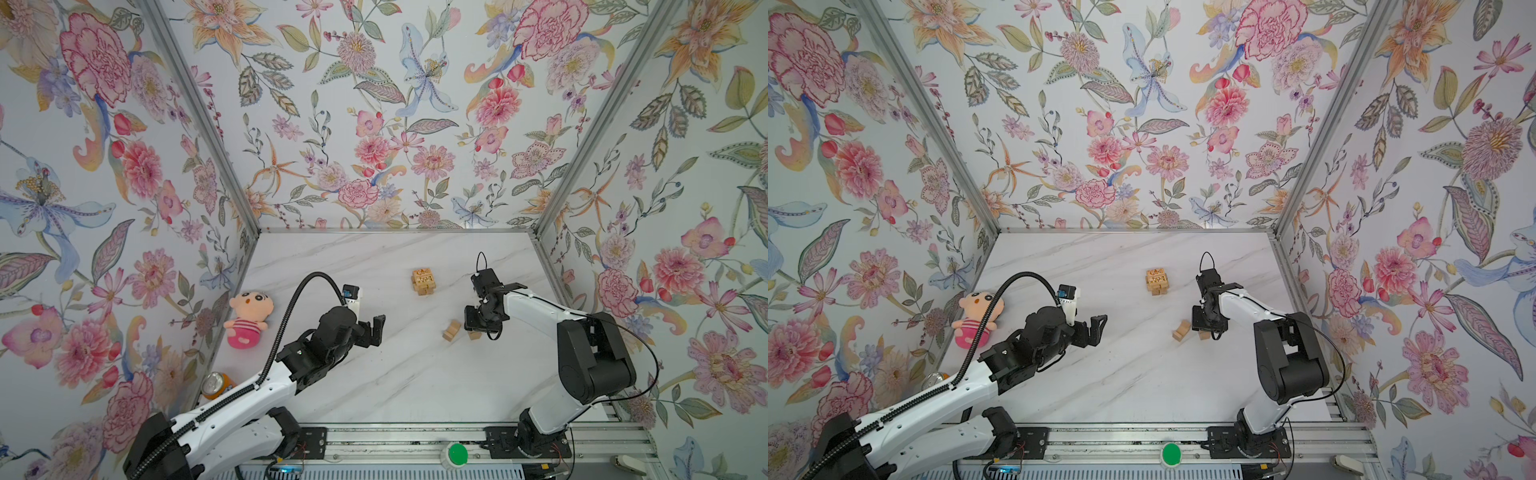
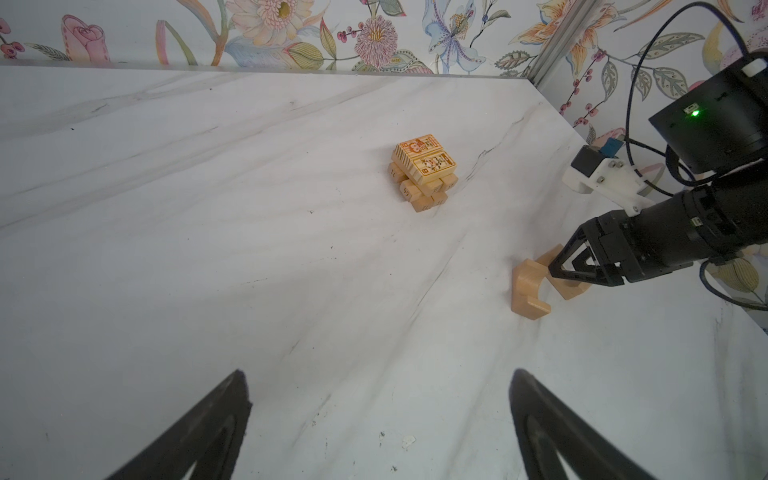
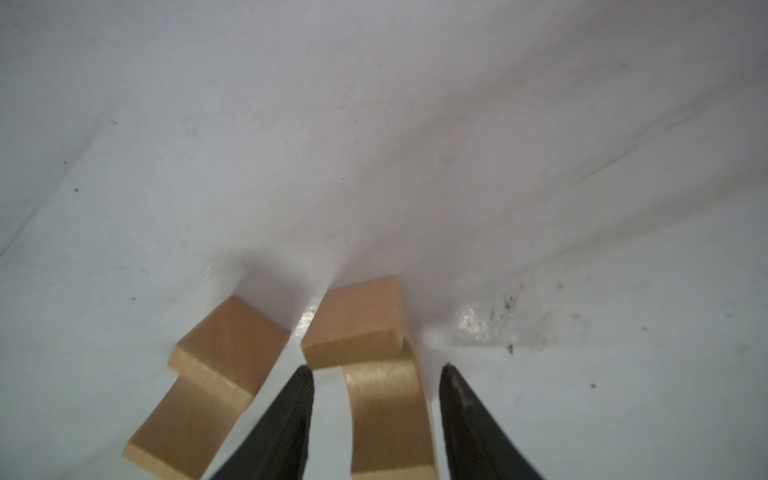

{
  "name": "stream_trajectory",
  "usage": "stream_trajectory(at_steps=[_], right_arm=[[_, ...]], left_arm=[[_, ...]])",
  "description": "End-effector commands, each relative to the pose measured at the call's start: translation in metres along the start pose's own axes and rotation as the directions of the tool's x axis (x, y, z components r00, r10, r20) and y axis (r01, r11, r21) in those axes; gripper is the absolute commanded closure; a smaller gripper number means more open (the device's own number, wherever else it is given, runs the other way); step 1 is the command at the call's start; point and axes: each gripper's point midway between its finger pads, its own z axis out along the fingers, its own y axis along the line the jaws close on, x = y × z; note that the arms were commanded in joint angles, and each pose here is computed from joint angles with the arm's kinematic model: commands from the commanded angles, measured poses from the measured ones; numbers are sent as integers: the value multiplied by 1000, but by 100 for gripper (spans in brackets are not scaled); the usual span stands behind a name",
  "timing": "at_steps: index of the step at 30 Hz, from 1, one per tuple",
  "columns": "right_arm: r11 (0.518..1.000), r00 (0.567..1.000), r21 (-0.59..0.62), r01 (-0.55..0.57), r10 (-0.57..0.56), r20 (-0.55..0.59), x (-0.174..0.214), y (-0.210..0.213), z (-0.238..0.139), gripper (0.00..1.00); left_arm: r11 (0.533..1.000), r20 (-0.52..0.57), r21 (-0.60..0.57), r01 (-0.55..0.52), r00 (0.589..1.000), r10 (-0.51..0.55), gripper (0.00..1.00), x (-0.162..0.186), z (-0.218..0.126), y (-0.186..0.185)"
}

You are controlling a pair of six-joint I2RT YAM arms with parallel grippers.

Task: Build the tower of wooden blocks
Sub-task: 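Lower the open right gripper around one wooden arch block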

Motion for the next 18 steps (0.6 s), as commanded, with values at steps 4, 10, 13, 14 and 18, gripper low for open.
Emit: stream_trajectory(at_steps=[4,10,13,14,18], right_arm=[[1000,999,23,13,-12,-43,11,-2,6,49],[999,998,40,19,-17,-55,13,-2,11,50],[999,998,49,22,-20,-55,13,-3,11,51],[998,998,50,25,-22,-56,14,-2,11,50],[998,998,64,24,-21,-55,13,-4,12,51]], left_arm=[[1000,20,-12,-11,1000,11,1,-11,-2,2],[1000,23,-9,-11,1000,11,1,-11,-3,2],[1000,19,3,-15,1000,15,1,-10,-4,0],[1000,21,7,-13,1000,13,1,-11,-5,-1],[1000,22,25,-16,1000,16,1,-12,-7,-4]])
